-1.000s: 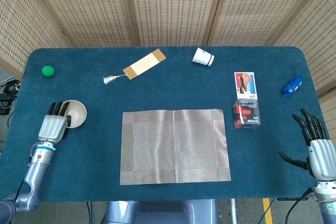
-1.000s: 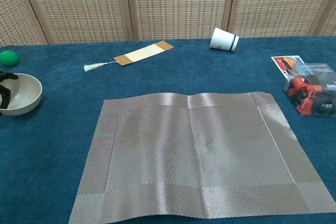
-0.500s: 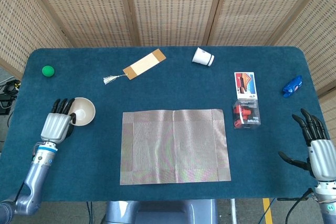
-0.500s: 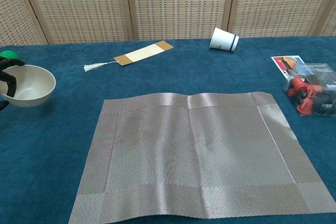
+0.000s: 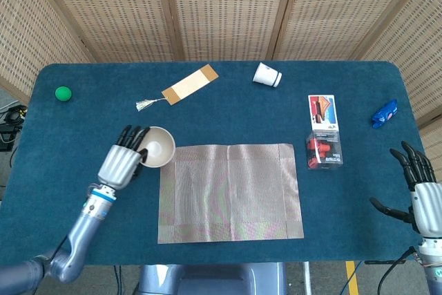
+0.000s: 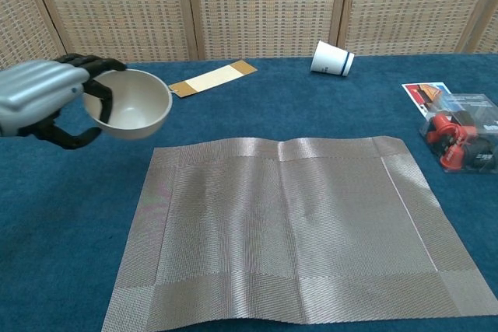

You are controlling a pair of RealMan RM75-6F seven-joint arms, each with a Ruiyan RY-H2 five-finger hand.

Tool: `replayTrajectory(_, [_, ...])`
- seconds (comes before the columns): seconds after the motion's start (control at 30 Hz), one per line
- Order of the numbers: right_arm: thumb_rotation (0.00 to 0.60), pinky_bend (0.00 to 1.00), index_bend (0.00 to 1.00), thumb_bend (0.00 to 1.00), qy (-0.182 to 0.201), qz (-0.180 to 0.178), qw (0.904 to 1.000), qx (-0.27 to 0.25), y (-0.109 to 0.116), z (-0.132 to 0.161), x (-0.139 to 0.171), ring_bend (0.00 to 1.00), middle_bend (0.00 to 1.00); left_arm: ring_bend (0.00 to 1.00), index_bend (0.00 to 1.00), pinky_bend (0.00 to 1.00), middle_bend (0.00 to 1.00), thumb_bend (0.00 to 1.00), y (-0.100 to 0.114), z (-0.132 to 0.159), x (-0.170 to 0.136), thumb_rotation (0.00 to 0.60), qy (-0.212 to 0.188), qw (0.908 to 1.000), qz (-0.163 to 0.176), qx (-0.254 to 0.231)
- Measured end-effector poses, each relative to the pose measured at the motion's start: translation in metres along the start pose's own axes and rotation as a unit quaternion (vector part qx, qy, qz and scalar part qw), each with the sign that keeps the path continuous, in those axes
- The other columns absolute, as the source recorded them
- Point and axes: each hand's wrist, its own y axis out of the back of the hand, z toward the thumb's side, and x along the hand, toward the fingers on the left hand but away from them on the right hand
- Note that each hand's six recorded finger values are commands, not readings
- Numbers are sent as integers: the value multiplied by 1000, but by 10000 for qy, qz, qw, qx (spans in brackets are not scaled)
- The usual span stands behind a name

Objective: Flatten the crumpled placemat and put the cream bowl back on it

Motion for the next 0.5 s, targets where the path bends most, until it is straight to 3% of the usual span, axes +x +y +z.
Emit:
replayTrajectory(0.23, [600, 0, 136, 258, -58, -36, 9999, -84, 4, -4, -2, 0, 0, 0, 726, 0, 0, 614, -11, 97, 16, 600, -855, 9961, -114, -163])
replayTrajectory(0.5, [600, 0, 136, 258, -126, -62, 9998, -159, 8, -8, -4, 0, 0, 0, 719, 0, 0, 611, -23, 153, 20, 600, -1299, 9911, -235, -170])
